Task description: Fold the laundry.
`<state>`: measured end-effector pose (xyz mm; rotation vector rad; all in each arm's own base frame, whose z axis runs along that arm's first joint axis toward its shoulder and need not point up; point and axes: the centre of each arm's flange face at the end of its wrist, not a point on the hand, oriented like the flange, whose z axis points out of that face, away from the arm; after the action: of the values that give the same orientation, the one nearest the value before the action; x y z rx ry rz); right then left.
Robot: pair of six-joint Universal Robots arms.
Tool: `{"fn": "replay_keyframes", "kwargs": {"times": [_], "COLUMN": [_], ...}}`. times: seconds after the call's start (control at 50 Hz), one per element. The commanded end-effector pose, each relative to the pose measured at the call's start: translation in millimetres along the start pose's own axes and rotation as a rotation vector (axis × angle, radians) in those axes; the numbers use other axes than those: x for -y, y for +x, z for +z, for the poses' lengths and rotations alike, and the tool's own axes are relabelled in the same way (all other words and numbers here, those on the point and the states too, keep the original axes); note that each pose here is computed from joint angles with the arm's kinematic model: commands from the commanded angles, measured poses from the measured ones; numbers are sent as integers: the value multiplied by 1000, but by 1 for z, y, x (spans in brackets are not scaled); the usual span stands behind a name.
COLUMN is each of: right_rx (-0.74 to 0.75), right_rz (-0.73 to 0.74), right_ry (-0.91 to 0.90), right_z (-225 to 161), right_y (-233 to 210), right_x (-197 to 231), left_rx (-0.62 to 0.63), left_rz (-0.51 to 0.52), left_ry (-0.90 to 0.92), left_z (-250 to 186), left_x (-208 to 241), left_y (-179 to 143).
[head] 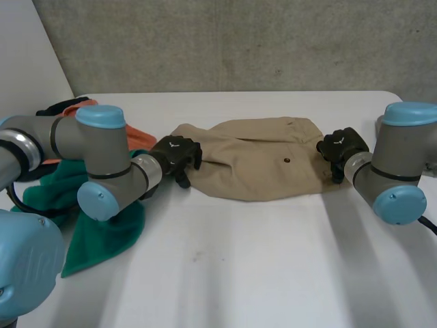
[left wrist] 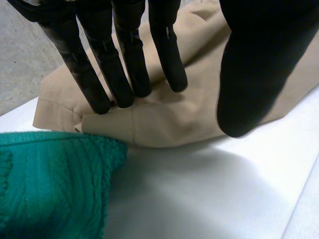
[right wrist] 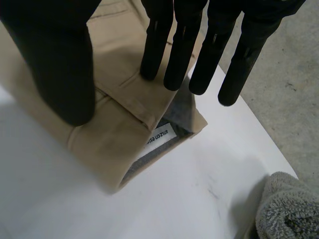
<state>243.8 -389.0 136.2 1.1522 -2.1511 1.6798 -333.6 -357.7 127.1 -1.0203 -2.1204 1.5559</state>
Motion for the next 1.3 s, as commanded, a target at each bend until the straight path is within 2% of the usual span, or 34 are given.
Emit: {"fn": "replay_keyframes", "kwargs": {"times": [0.02,0.14,0.3,0.4,0.46,0.48,0.52,0.54,0.62,0.8,0.94,1.04,1.14,1.3], "right_rx": [8,-8,63,270,326,297,241,165,26,42,61,28,42,-6], "right_rz": [10,22,-8,-154,-254,-302,-298,-261,-112,184,313,399,406,383], "right_ry": [-19,-27,-136,-305,-351,-328,-289,-231,-83,102,89,77,150,118], "right_z": [-1,-19,-77,-125,-138,-137,-131,-124,-109,-60,-7,-2,17,53], "right_y": [-2,16,35,29,35,42,47,54,68,45,27,37,29,9], "right_x": [-5,4,9,-11,-19,-16,-9,2,32,66,54,52,48,20], "left_rx": [70,156,96,0,-12,-2,15,34,94,174,160,159,169,169], "left_rz": [-3,-8,-16,-33,-30,-27,-22,-14,-3,-36,-80,-86,-93,-112], "left_ry": [8,38,-6,-124,-134,-115,-92,-66,-3,39,62,67,65,77], "left_z": [-5,-24,-77,-127,-142,-147,-149,-148,-142,-135,-140,-142,-142,-143], "left_x": [9,31,47,38,36,38,41,44,54,69,75,77,76,77], "left_y": [-4,-10,10,38,45,45,43,40,28,10,10,8,2,-6]}}
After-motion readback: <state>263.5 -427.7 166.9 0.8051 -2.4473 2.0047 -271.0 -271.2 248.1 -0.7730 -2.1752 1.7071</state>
